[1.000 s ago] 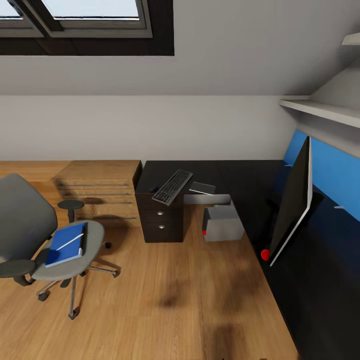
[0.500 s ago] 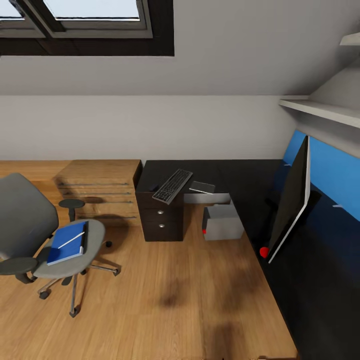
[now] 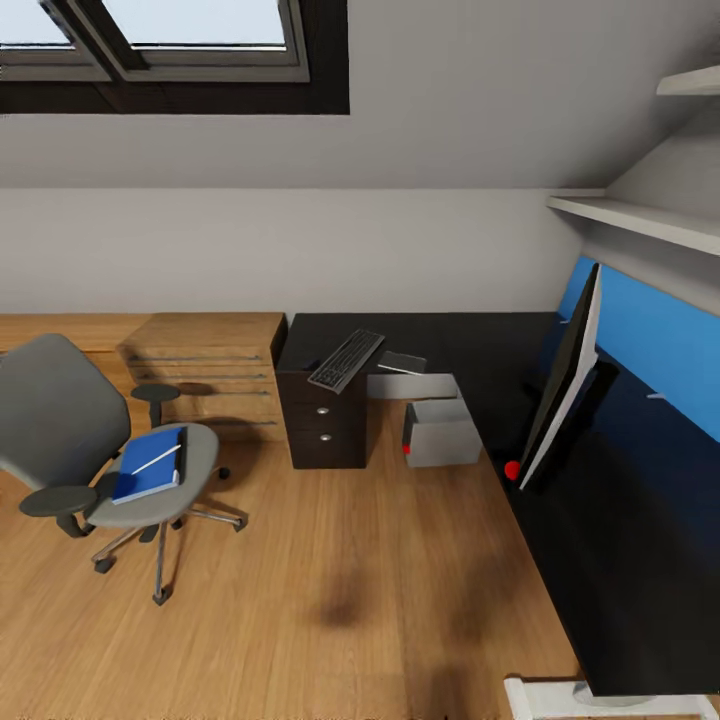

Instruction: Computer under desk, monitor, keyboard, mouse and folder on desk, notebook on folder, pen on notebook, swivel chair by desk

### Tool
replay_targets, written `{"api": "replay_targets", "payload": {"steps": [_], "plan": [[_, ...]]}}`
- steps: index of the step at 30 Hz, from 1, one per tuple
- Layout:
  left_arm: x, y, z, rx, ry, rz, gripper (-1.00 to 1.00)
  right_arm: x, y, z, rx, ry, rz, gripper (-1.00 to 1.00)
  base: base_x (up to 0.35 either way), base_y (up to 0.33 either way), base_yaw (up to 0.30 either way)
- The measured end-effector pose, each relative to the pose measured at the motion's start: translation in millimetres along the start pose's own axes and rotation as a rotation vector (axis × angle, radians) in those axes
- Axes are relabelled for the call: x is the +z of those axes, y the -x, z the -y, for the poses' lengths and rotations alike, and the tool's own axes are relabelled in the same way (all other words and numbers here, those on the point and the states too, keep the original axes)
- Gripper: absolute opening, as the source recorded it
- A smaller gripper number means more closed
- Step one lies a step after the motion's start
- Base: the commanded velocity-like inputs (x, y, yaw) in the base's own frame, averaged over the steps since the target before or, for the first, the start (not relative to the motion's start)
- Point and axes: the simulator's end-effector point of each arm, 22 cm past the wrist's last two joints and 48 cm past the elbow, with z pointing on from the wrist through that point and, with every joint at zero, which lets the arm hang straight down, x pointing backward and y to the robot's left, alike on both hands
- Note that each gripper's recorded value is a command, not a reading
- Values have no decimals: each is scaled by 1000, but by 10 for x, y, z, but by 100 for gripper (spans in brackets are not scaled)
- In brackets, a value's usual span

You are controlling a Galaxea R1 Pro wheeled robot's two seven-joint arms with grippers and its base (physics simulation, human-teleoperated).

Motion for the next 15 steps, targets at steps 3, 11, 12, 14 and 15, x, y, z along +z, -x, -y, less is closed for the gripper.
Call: {"api": "replay_targets", "payload": {"steps": [3, 11, 12, 14, 15], "plan": [[-1, 0, 0, 0, 0, 0, 100, -1, -3, 4, 2, -2, -1, 100, -66, 0, 0], [-1, 0, 0, 0, 0, 0, 100, 7, 14, 18, 9, -9, 2, 100, -21, 0, 0], [-1, -1, 0, 0, 0, 0, 100, 9, 16, 20, 10, -10, 2, 100, -7, 0, 0], [-1, -1, 0, 0, 0, 0, 100, 15, 21, 24, 11, -11, 1, 100, -5, 0, 0], [-1, -1, 0, 0, 0, 0, 100, 21, 31, 23, 12, -10, 2, 100, -3, 0, 0]]}}
